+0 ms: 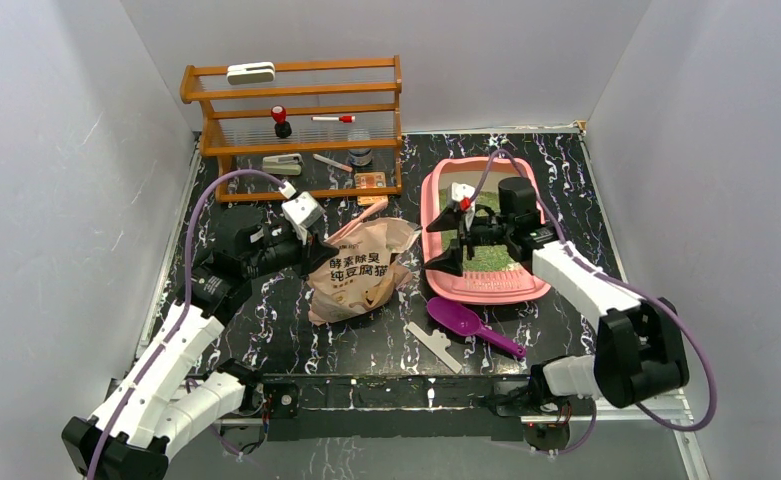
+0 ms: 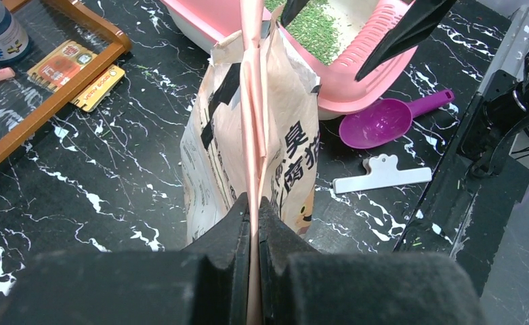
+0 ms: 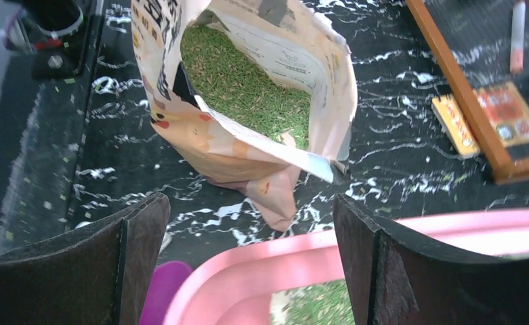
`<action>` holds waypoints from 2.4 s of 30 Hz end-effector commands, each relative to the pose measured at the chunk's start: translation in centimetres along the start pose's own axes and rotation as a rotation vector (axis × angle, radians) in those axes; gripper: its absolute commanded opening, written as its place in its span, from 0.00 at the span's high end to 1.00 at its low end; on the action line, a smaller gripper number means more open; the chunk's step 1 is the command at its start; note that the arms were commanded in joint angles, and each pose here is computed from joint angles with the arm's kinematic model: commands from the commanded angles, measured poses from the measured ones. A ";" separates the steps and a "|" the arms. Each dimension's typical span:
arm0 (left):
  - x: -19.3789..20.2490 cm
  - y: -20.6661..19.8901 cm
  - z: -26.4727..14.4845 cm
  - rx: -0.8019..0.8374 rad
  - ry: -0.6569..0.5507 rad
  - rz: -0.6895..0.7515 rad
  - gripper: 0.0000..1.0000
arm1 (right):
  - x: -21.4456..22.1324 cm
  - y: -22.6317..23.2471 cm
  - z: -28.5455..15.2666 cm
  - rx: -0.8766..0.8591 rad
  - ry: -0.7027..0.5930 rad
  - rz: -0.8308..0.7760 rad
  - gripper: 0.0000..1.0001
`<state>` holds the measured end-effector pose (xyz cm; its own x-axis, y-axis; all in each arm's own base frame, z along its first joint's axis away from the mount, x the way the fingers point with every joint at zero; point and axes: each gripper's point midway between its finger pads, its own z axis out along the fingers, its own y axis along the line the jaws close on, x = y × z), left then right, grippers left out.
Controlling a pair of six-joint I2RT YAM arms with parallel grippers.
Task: Fill the litter box with clean litter
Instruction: Close the cat litter bag at the center of the board.
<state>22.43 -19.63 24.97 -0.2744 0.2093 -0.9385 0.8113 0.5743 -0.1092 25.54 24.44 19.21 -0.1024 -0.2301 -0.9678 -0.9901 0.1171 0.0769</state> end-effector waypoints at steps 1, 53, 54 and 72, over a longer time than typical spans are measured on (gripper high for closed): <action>-1.5 -0.5 -1.2 -0.009 -0.042 0.038 1.00 | -1.8 -1.2 1.8 -0.105 -0.083 -0.346 0.02; 2.7 0.5 -1.2 -0.145 0.048 -0.417 0.19 | -0.6 1.7 5.3 -0.242 0.027 0.486 0.98; 2.8 0.4 -1.1 -0.129 0.058 -0.431 0.24 | -0.7 1.8 5.3 -0.244 0.028 0.482 0.97; 1.9 0.9 -2.3 -0.048 0.049 -0.439 1.00 | 1.0 -1.3 6.3 -0.266 0.075 0.195 0.23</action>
<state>22.43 -16.45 21.10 -0.6773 -0.0470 -0.7342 0.4958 0.7081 -0.5028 25.15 29.99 17.23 -0.4265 -0.2813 -0.8596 -0.8800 -0.0907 0.4663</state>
